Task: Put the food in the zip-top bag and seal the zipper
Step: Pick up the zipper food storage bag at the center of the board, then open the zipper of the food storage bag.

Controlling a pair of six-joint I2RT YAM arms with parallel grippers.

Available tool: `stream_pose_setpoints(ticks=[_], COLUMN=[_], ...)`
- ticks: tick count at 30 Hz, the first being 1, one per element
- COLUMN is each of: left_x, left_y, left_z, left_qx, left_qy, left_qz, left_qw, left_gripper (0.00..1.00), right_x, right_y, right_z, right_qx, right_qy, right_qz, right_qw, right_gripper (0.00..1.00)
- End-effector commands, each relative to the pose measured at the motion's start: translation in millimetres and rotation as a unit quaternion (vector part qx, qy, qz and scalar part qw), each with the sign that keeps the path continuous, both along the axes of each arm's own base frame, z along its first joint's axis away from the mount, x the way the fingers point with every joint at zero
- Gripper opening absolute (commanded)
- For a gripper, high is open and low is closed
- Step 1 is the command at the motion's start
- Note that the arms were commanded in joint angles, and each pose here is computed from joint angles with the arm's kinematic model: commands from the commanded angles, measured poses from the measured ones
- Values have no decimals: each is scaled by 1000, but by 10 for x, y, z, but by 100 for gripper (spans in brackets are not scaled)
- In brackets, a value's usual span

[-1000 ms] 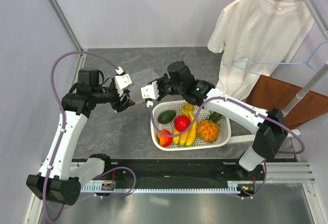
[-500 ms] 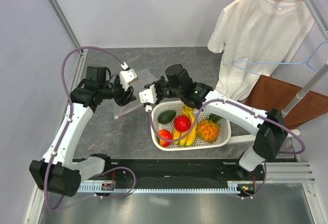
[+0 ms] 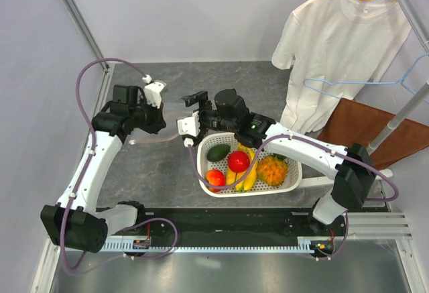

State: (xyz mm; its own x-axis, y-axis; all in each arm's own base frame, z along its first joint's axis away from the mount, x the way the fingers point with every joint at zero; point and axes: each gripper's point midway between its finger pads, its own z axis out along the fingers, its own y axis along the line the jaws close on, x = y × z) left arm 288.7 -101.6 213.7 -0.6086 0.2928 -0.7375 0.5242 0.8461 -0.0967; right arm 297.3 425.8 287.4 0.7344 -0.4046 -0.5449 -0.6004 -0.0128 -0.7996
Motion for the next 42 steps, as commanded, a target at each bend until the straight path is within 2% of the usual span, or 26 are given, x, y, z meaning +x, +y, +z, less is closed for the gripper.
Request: stream_pose_setpoints(ticks=[1, 2, 4, 6, 7, 10, 14, 15, 16, 18, 19, 21, 22, 25, 30, 33, 36, 42], left_x=[-36, -53, -92, -135, -192, -236, -262, -237, -222, -172, -172, -161, -143, -67, 6, 4, -3, 32], left_y=[429, 478, 689, 865, 913, 969, 742, 571, 447, 259, 158, 54, -20, -104, -289, -402, -464, -501], left_z=[318, 395, 634, 826, 952, 1038, 842, 722, 674, 468, 387, 149, 126, 44, 58, 85, 86, 131], left_qx=[-71, -86, -118, -121, -124, -128, -148, -170, -181, -204, -210, -217, -222, -243, -284, -289, -286, -288], left_qy=[20, 15, -8, -40, -66, -82, -45, -30, -29, -24, -17, 13, 14, 23, 46, 42, 39, 36], left_qz=[194, 212, 280, 337, 352, 373, 334, 296, 268, 235, 218, 216, 206, 205, 187, 172, 165, 162], left_qw=[978, 973, 953, 933, 926, 915, 930, 940, 946, 950, 953, 952, 953, 948, 939, 941, 943, 943], left_gripper=[2, 2, 2, 2, 2, 2, 2, 2, 2, 2, 2, 2, 2, 2, 2, 2, 2, 2], right_x=[87, 108, 85, 10, -37, -115, -98, -84, -90, -40, -42, -50, -64, -80, -163, -131, -72, -22], right_y=[-152, -192, -269, -299, -339, -386, -476, -488, -475, -534, -519, -513, -490, -415, -262, -221, -128, 32], right_z=[1001, 1044, 1262, 1284, 1334, 1259, 929, 814, 722, 536, 471, 380, 334, 213, -66, -183, -170, -436], right_qx=[171, 205, 242, 257, 267, 270, 258, 254, 260, 257, 262, 257, 257, 250, 251, 256, 264, 246], right_qy=[42, 101, 138, 191, 206, 262, 349, 373, 417, 465, 503, 541, 564, 603, 690, 703, 704, 708], right_qz=[-82, -113, -130, -136, -136, -148, -192, -203, -212, -231, -235, -230, -230, -226, -234, -247, -247, -277], right_qw=[981, 967, 952, 937, 932, 915, 880, 869, 845, 815, 790, 767, 750, 723, 637, 616, 612, 601], right_gripper=[98, 98, 98, 98, 98, 98, 98, 98, 98, 97, 96, 95, 93, 90, 86, 83, 80, 72])
